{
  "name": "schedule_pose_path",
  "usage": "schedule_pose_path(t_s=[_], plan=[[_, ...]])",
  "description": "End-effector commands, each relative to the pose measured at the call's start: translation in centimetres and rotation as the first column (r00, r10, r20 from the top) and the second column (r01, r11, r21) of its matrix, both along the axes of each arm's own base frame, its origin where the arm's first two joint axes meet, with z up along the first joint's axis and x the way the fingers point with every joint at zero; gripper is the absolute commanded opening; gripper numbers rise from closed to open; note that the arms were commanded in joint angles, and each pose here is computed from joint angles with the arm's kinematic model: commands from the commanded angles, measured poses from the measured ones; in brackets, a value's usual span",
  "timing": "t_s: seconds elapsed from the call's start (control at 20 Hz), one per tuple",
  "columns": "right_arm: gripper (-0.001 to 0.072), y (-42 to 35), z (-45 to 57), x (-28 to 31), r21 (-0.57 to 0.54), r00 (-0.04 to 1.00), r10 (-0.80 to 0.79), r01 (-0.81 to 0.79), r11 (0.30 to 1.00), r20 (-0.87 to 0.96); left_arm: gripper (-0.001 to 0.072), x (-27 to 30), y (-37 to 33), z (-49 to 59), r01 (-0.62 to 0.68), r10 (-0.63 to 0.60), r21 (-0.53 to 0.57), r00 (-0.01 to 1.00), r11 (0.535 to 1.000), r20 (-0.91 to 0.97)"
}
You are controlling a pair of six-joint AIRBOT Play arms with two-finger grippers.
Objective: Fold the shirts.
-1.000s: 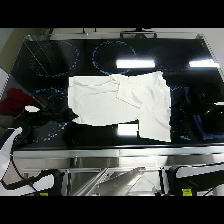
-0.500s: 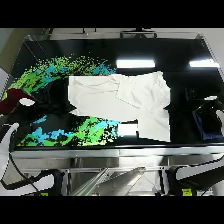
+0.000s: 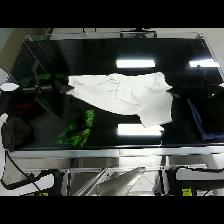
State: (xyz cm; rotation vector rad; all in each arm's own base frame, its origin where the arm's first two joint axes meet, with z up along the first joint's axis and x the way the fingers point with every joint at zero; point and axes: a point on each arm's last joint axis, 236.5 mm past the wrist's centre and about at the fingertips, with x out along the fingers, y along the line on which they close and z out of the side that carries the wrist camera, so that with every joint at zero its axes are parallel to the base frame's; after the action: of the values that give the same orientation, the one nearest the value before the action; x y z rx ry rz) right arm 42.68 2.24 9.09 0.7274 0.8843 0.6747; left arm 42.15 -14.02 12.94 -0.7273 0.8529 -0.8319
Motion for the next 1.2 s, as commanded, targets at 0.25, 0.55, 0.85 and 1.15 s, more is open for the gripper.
schedule_pose_path(t_s=[0.25,0.55,0.85,1.15], plan=[[0.0023,1.7,34.6,-12.4,0.054,0.484,-0.173,0.250,0.967,0.858,0.0025,-11.9,-0.5,28.6,0.344,-0.091,-0.271,0.753,0.899,0.652],[0.0023,1.8,43.4,-20.1,0.158,0.096,-0.250,0.552,0.819,0.963,0.0025,-18.8,4.0,35.5,0.171,0.067,-0.193,0.557,0.966,0.828],[0.0023,1.8,38.7,-17.3,0.023,0.283,-0.202,0.528,0.849,0.938,0.0025,-16.5,9.0,30.8,-0.018,0.192,-0.229,0.609,0.973,0.769],[0.0023,1.0,30.8,-11.9,-0.010,0.525,-0.218,0.397,0.918,0.823,0.0025,-10.7,8.0,23.4,0.097,0.134,-0.332,0.782,0.938,0.608]])
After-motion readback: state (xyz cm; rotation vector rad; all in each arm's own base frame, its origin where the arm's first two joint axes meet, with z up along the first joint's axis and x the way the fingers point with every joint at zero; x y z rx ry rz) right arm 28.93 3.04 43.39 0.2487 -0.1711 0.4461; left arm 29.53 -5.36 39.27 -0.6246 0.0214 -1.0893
